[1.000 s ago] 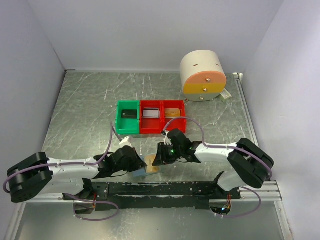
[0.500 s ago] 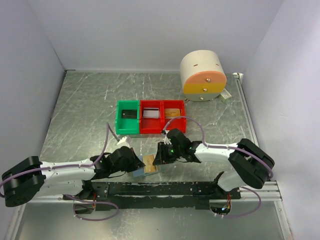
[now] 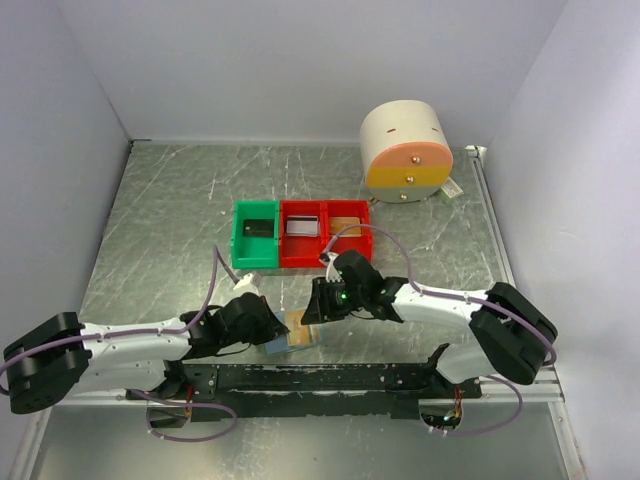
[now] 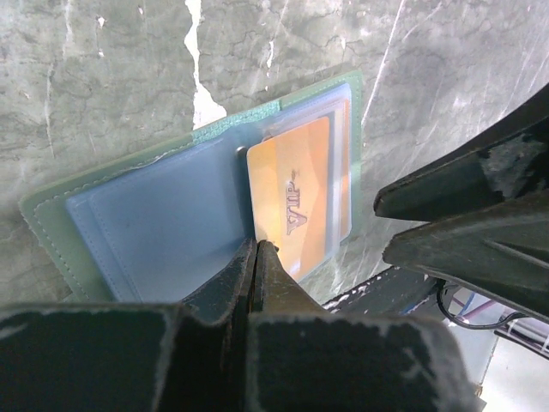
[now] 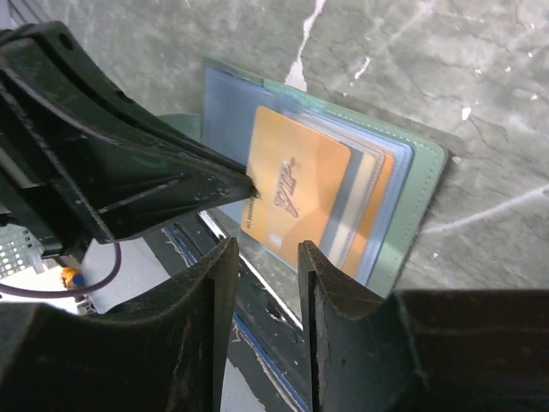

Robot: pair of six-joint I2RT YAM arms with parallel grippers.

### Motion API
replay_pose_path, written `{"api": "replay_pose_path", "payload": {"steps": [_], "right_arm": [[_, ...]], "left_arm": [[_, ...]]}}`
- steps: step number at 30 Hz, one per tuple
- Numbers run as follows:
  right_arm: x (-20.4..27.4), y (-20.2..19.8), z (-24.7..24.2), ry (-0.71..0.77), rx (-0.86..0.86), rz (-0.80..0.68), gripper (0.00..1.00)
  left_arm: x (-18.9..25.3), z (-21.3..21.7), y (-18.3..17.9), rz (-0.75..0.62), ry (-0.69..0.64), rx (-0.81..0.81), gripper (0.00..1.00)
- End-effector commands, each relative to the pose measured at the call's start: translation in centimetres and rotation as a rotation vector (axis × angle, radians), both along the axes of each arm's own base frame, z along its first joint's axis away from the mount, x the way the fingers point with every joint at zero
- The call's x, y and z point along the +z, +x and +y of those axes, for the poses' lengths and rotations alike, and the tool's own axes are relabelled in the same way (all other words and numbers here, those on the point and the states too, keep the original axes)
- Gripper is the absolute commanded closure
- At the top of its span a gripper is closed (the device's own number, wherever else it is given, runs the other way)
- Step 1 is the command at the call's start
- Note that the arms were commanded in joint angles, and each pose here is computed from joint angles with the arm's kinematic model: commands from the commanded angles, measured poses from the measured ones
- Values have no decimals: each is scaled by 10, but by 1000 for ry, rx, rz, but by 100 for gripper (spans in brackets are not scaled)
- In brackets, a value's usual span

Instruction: Take the credit cards out of the card holder

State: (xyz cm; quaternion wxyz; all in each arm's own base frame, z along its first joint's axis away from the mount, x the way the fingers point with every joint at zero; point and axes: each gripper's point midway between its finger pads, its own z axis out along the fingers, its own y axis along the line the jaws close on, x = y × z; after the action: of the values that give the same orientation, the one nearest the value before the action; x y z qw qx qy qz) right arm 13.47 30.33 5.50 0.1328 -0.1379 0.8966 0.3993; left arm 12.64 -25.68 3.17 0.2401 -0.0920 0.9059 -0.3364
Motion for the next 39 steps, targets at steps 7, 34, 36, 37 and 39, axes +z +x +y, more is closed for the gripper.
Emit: {"api": "replay_pose_path", "payload": {"steps": [7,34,36,37,39], "right_arm": [[-29,-6,4,-53,39,57,65],[-55,-17,-14,-89,-23,109,64],[-56,-18,-14,-87,-20,112,64],[-55,-17,-13,-85,-20,112,64],[-55,-18,-14,-85,-20,112,64]], "left_arm": [[4,-4,5,-24,-23,9,88],[-16,1,-3,-8,-132,32,52],[-18,-2,-3,-1,-137,18,54],[-18,-4,-3,1,-138,14,55],[-18,-8,-2,2,-152,5,57]]}}
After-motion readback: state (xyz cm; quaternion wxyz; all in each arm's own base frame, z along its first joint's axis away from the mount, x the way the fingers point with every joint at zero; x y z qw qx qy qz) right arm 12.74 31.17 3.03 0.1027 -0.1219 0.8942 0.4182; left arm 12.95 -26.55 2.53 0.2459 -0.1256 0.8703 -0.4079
